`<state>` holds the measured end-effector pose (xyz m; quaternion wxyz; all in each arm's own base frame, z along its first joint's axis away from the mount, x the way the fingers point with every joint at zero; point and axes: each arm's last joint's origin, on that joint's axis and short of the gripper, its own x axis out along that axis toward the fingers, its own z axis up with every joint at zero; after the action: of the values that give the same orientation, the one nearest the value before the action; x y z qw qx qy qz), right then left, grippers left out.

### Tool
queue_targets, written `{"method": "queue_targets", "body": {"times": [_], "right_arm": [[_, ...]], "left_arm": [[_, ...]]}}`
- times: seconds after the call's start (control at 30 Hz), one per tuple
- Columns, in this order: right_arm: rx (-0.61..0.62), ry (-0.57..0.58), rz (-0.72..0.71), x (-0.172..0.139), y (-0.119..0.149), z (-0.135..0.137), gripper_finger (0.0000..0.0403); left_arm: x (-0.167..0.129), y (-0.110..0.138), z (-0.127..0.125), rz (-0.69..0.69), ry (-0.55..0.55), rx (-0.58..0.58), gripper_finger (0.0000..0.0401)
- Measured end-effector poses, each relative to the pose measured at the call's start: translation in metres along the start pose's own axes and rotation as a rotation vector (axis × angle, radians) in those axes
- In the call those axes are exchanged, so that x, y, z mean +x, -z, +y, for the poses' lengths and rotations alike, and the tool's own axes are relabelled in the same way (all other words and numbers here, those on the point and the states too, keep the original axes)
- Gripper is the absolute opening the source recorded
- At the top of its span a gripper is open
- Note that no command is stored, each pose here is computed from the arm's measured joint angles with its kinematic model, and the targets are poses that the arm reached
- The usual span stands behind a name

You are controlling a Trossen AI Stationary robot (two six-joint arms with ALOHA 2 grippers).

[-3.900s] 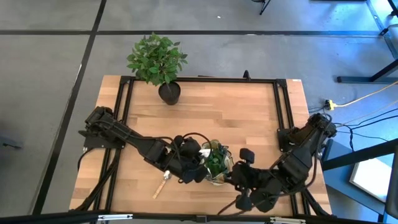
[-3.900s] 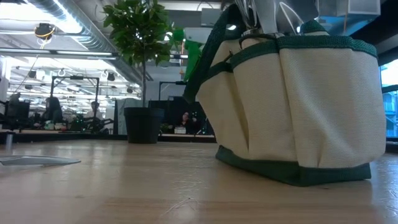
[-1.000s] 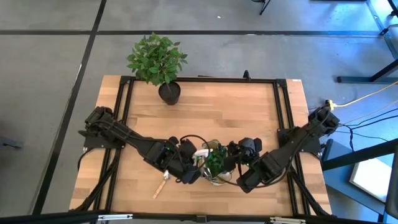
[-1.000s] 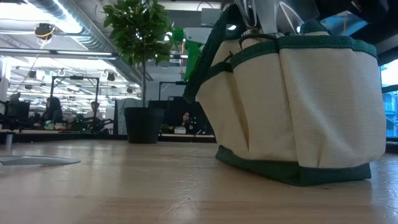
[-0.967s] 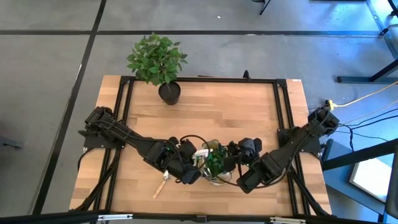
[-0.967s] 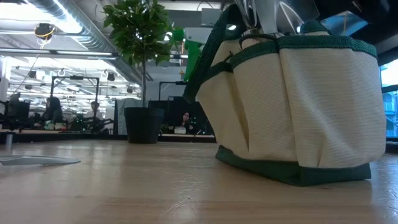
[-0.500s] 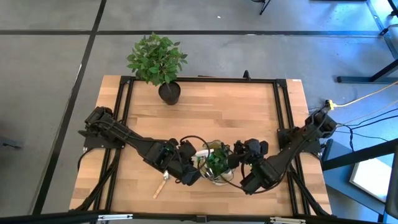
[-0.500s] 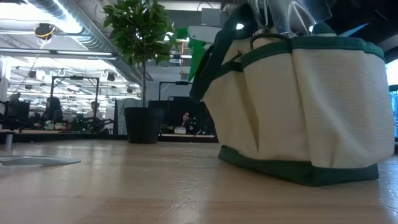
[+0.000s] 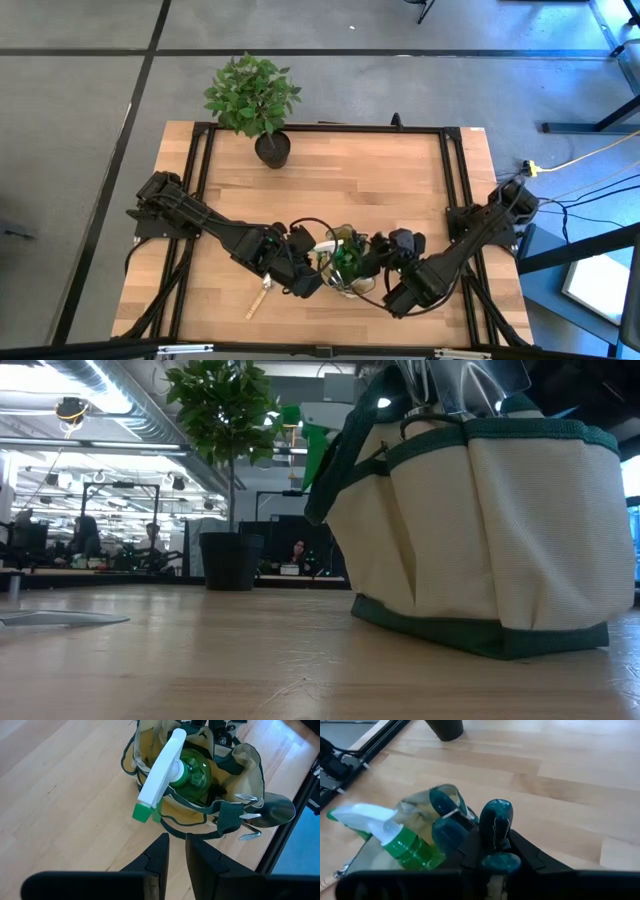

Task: Pick & Place Garden tools in Gardening bag
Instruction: Put the green shear scissors into the brown gardening bag

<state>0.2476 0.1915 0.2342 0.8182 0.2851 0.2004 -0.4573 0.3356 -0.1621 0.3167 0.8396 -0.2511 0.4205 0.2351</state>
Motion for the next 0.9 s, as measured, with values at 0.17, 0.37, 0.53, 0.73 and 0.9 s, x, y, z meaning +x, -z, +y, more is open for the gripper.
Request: {"method": "queue_targets", "body": {"times": [0.17, 0.37, 0.53, 0.73, 0.9], "right_arm": [[-0.002, 0.01, 0.024, 0.0036, 0.0079, 0.0023, 0.0061], [-0.019, 0.019, 0.04, 0.0012, 0.0097, 0.0004, 0.0061], [-0.039, 0.037, 0.045, 0.0017, 0.0088, -0.0012, 0.0061], [-0.079, 0.049, 0.069, 0.0038, 0.0083, -0.0004, 0.0061], [-0.133, 0.045, 0.073, 0.0038, 0.0086, -0.0001, 0.0061]], "left_arm": [[-0.0002, 0.0007, -0.0002, 0.006, 0.002, 0.002, 0.0059], [-0.0002, 0.0005, 0.0, -0.001, -0.003, 0.003, 0.0059], [-0.0002, -0.0001, 0.0004, -0.018, -0.012, 0.004, 0.0059], [-0.0001, 0.0002, 0.0018, -0.018, -0.027, 0.009, 0.0059], [-0.0001, 0.0002, 0.0018, -0.02, -0.028, 0.009, 0.0059]]}}
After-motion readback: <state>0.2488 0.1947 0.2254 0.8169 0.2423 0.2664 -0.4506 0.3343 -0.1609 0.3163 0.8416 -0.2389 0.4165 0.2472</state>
